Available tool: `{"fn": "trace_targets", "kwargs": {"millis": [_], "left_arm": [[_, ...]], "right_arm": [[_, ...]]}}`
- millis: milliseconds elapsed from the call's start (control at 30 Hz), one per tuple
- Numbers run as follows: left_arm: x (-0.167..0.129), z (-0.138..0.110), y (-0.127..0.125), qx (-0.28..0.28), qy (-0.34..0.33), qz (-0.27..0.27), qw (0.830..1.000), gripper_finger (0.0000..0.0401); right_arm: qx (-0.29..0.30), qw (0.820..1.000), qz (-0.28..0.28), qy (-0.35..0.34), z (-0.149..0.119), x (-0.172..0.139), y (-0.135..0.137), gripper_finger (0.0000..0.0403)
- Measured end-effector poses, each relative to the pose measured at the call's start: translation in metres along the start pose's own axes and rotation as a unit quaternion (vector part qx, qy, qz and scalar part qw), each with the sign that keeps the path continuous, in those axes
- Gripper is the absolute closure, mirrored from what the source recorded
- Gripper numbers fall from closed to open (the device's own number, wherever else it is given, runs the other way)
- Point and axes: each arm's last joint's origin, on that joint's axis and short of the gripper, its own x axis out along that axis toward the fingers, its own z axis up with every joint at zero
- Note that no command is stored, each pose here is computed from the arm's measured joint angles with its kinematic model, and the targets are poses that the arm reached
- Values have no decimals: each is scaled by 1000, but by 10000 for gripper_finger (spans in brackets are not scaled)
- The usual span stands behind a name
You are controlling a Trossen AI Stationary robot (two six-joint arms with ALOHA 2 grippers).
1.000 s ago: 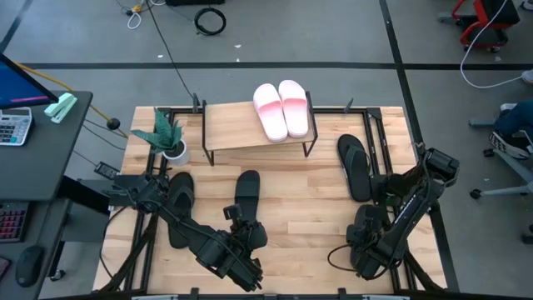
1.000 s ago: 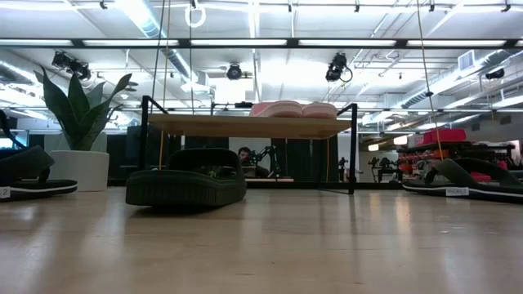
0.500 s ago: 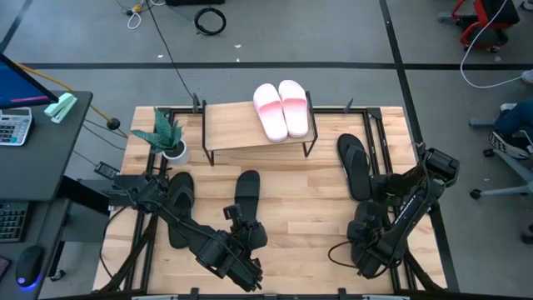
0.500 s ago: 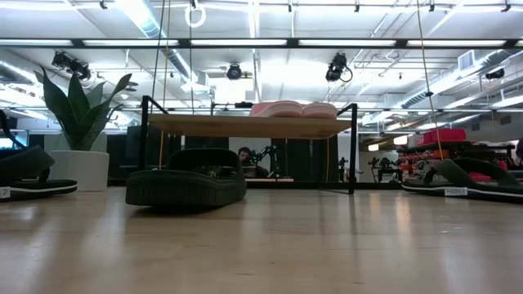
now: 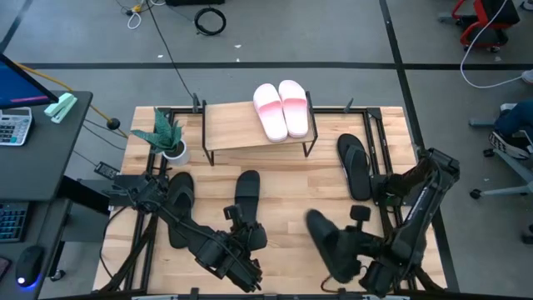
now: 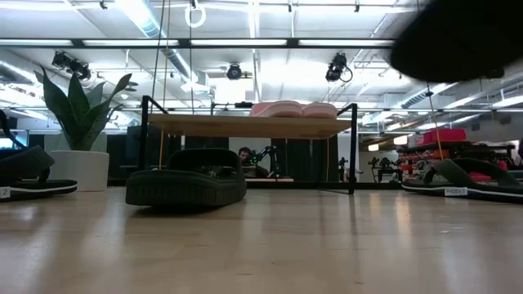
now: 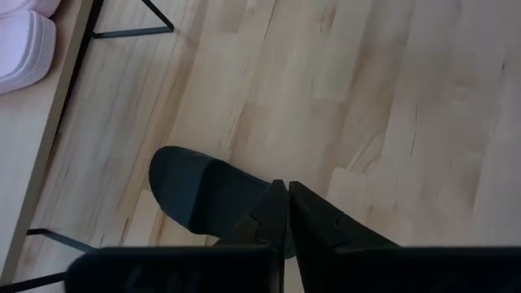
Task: Pick and place slides into the shelf
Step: Put the right black slide on the shelf
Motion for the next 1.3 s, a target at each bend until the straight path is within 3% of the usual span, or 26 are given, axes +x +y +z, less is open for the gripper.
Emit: {"fn": "trace_targets", "kwargs": {"millis": [100,167,433,567,700,867,1100,1200,1300], "left_arm": [[-4,-3,-4,7,-2,-5,1000,389],[-8,-7,-7,25,-4,-9,1000,395],[-34,-12,-1,29,-27,-30,999,383],[-47,-12,8,17,-42,-39,998,384],[-60,-12,16,47,-60,-42,996,396],[-77,-7,40,49,-97,-30,994,385],[-99,1,84,1,-140,-21,990,395],[-104,4,100,-18,-146,-21,989,395],[-105,7,113,-32,-150,-16,988,385]], "right_arm": [[-46,993,-46,-97,20,1,-3,398],[-97,985,-78,-116,32,9,-7,399],[-191,967,-148,-81,83,66,-43,399],[-220,963,-149,-48,101,92,-67,399],[-234,961,-141,-34,118,116,-95,399],[-217,962,-130,-107,154,143,-137,399],[-93,945,-214,-229,190,177,-214,400],[-65,940,-247,-225,189,201,-242,400],[-53,947,-244,-203,182,230,-261,400]]}}
